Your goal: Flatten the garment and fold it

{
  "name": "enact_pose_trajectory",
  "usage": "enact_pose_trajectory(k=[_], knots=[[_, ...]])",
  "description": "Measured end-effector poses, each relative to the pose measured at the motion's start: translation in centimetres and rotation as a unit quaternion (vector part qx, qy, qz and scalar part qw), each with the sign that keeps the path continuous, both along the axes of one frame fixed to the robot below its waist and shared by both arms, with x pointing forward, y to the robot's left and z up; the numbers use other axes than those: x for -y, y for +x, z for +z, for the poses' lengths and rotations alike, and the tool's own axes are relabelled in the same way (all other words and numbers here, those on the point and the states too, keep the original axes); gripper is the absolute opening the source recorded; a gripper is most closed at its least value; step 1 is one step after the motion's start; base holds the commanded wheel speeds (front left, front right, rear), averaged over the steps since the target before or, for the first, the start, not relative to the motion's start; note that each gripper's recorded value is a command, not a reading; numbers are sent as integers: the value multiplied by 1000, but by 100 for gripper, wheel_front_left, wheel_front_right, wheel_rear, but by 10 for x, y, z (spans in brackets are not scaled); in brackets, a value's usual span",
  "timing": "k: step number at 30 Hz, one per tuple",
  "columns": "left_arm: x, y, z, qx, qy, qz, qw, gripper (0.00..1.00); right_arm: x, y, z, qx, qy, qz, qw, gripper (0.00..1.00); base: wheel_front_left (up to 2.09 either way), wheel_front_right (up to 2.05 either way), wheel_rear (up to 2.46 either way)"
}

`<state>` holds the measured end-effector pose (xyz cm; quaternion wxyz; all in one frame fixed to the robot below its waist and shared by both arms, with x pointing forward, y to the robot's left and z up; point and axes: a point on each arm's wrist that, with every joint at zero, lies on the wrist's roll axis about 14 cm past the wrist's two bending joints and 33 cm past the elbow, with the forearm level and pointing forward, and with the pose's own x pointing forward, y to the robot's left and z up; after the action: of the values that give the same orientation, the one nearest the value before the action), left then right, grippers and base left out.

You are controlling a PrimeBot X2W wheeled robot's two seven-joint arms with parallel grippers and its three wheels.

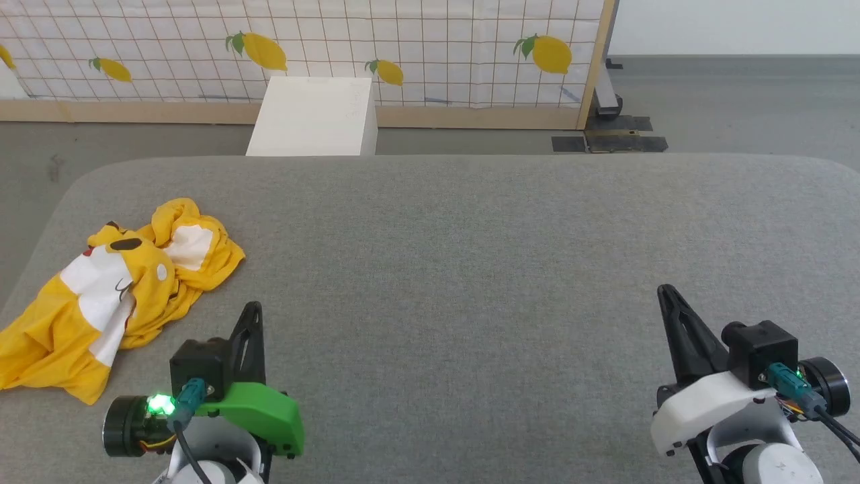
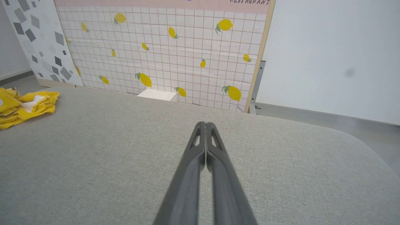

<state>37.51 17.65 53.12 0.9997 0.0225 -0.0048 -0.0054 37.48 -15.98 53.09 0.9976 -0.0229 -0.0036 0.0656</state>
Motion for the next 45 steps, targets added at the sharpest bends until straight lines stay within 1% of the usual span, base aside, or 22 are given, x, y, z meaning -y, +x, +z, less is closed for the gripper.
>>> enact_pose_trajectory(k=[45], knots=[[0,0,0,0,0,0,1000,0,0,0,0,0,0,0,1000,0,0,0,0]])
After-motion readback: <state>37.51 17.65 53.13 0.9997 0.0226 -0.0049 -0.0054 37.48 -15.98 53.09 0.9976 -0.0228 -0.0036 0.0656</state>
